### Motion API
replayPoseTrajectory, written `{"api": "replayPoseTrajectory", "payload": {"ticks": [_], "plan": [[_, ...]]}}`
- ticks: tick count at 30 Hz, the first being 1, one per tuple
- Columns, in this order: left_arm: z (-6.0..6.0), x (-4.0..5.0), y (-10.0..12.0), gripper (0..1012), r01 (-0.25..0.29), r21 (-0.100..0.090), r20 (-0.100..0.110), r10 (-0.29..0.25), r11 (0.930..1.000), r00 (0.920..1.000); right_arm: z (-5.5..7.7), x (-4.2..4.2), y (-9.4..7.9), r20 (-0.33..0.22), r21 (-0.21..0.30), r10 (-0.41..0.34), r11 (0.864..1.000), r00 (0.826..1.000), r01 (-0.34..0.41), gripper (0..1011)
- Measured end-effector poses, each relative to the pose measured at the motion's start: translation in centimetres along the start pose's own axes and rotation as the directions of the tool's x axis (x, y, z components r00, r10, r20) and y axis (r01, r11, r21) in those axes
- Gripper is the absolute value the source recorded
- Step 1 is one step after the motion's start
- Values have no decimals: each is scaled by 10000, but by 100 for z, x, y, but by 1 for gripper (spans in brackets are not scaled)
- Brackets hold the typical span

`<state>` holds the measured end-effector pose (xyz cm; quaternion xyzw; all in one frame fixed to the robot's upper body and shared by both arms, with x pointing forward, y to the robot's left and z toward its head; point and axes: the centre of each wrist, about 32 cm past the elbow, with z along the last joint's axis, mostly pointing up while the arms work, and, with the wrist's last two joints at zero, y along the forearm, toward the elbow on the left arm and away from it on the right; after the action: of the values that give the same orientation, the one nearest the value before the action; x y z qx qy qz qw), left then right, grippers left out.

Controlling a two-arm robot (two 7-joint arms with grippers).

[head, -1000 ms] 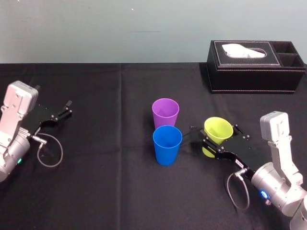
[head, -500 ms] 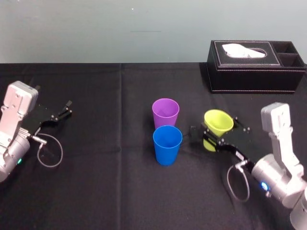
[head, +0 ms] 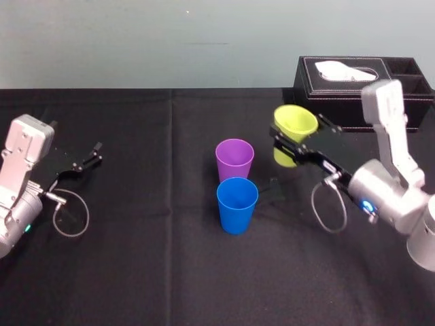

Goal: Stack the three plastic cups sequentially using one hand.

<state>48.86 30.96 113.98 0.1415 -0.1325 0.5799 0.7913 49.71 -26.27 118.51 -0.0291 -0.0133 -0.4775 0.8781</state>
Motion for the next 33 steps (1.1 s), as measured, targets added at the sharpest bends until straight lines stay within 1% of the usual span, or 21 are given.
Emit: {"api": "replayPoseTrajectory", "payload": {"ticks": [1,4,5,9,12,16,21,27,33], "plan": [[0,0,0,1011,-1,0,0,1,10000,10000,51,6,51,45,37,143,9999,9999,-143,742],[0,0,0,1011,-1,0,-1,1,10000,10000,116,5,138,92,50,403,9992,9991,-403,741],[0,0,0,1011,-1,0,0,1,10000,10000,154,-1,201,121,53,556,9984,9984,-557,742],[0,0,0,1012,-1,-1,0,1,10000,10000,227,-24,339,190,87,858,9963,9961,-860,742],[0,0,0,1011,-1,0,-1,1,10000,10000,252,-50,432,206,88,1042,9945,9943,-1044,742],[0,0,0,1012,0,0,-1,0,10000,10000,254,-86,528,194,51,1228,9924,9922,-1229,741],[0,0,0,1011,-1,1,0,1,10000,10000,213,-144,606,129,-44,1399,9902,9901,-1399,742],[0,0,0,1011,-1,0,0,1,10000,10000,170,-200,648,112,-90,1564,9877,9876,-1563,742],[0,0,0,1011,-1,0,0,1,10000,10000,144,-224,670,120,-91,1633,9866,9865,-1632,742]]}}
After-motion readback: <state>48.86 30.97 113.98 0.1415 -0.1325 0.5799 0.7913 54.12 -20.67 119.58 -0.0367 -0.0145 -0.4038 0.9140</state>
